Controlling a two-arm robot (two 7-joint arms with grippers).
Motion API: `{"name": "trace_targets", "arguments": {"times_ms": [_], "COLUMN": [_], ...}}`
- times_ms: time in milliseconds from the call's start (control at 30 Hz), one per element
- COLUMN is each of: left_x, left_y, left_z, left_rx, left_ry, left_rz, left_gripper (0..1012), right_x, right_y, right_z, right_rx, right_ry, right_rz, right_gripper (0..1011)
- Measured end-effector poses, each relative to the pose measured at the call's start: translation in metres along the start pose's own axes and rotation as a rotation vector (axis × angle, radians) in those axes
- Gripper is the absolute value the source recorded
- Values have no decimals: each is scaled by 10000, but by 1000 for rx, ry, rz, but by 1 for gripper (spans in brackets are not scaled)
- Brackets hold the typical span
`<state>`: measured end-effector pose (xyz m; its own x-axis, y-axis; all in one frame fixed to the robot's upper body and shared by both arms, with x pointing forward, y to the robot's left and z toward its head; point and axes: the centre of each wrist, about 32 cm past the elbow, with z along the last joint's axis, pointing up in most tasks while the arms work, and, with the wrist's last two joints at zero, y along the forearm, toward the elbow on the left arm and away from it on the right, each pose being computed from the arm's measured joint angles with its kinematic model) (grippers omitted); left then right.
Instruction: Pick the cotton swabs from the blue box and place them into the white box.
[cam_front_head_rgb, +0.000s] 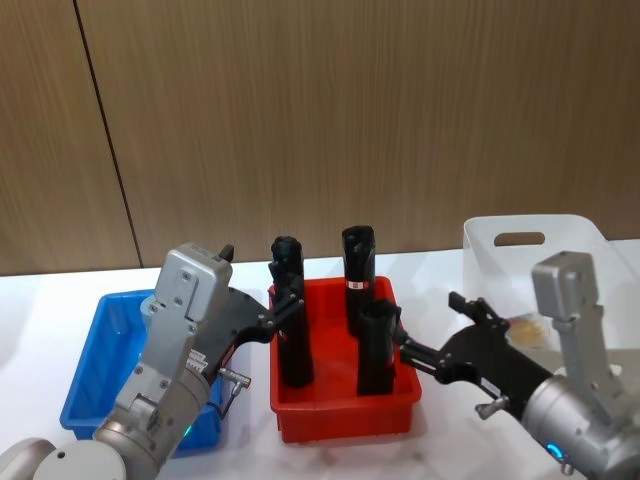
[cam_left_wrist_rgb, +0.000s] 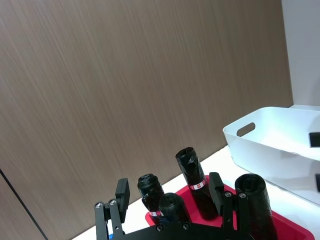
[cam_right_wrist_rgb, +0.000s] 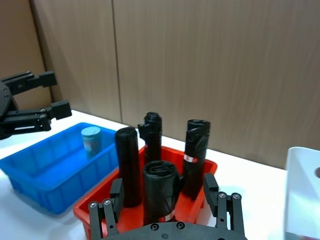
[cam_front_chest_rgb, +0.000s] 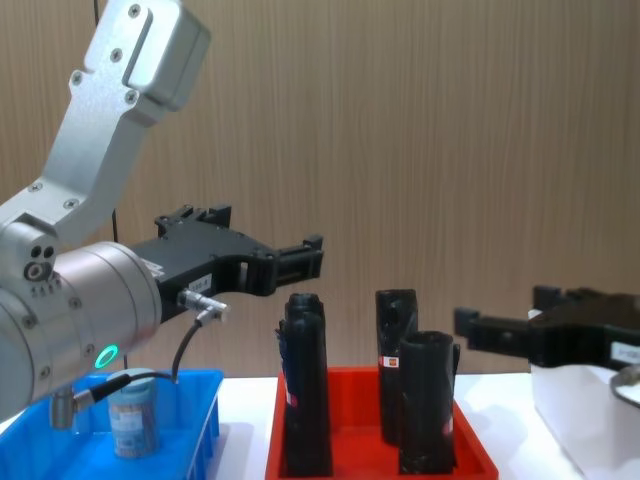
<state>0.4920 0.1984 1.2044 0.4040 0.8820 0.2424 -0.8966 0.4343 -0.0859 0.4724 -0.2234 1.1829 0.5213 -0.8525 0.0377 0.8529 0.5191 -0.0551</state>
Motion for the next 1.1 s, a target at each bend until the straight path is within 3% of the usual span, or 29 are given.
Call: {"name": "trace_targets", "arguments": {"times_ms": [600,1100], "left_x": [0,0], "left_y": [0,0], "left_z": [0,0], "left_rx": [0,0], "left_ry": [0,0], "left_rz": [0,0], "left_gripper": [1004,1004], "right_x": [18,80], "right_y": [435,682], "right_z": [-82,-131], "right_rx": [-68,-92], "right_ry": [-18,-38], "right_rz": [105,102], "right_gripper": [1001,1001]}}
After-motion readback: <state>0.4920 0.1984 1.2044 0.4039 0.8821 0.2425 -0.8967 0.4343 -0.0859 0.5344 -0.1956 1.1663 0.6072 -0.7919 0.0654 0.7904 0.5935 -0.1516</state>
